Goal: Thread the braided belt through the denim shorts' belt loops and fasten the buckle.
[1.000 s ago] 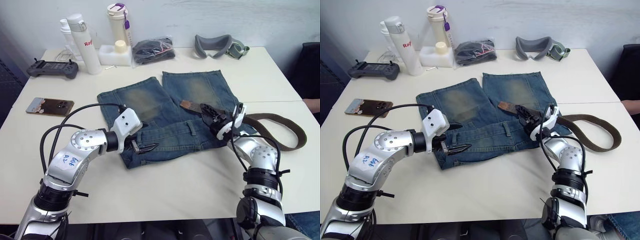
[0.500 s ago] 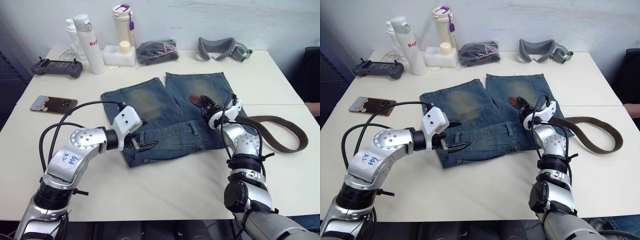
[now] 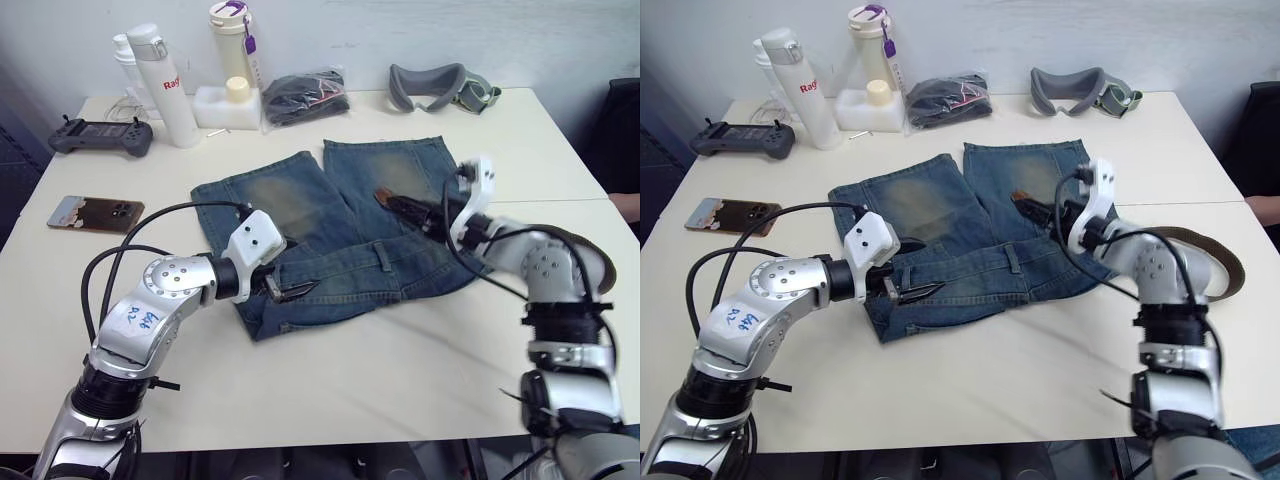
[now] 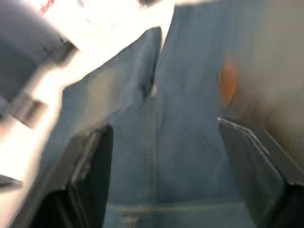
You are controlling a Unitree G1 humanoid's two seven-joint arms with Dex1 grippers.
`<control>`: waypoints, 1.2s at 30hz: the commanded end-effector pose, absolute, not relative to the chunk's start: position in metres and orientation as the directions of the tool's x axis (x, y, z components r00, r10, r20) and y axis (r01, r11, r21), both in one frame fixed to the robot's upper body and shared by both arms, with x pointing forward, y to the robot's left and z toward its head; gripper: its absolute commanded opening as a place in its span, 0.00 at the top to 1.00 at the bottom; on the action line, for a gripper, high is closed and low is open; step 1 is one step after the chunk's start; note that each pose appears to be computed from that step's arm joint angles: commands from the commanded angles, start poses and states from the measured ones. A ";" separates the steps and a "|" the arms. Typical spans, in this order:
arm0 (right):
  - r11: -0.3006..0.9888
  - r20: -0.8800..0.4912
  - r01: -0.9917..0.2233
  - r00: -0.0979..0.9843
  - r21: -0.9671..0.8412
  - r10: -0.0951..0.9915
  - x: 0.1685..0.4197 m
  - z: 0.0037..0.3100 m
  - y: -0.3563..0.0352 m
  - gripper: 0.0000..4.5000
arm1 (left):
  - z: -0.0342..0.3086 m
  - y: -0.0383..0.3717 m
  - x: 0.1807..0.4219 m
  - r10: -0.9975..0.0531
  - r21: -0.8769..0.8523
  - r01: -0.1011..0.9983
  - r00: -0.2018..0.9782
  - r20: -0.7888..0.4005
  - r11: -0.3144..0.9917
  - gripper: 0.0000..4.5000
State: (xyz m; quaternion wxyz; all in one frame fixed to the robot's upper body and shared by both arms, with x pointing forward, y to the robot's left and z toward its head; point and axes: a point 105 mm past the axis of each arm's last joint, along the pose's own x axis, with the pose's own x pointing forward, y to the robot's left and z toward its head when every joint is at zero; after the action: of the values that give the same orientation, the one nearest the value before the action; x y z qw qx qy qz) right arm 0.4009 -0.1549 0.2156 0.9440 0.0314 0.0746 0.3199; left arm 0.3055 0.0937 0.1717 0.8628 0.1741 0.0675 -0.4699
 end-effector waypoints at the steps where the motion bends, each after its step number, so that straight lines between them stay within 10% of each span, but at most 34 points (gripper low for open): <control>1: 0.757 -0.170 -0.645 0.762 -0.109 0.625 0.413 0.215 -0.149 0.17 | 0.185 0.092 0.306 -0.796 0.276 0.823 0.558 -0.236 0.496 0.00; 20: 0.787 -0.343 -0.592 0.786 -0.175 0.515 0.464 0.187 -0.156 0.17 | 0.177 0.094 0.301 -0.772 0.275 0.800 0.593 -0.231 0.533 0.00; 29: 0.735 -0.391 -0.678 0.685 -0.033 0.614 0.453 0.184 -0.150 0.99 | 0.177 0.094 0.302 -0.764 0.281 0.792 0.603 -0.229 0.542 0.00; 36: 0.494 -0.388 -0.840 0.542 -0.225 0.745 0.438 0.219 -0.139 0.99 | 0.177 0.094 0.303 -0.761 0.282 0.789 0.607 -0.227 0.546 0.00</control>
State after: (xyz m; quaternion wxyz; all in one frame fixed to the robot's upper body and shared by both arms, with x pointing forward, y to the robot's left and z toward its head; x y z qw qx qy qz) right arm 0.4422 -0.1463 0.1807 0.8788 -0.1483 0.1743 0.4187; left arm 0.3046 0.0945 0.1687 0.8769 0.1730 0.0592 -0.4446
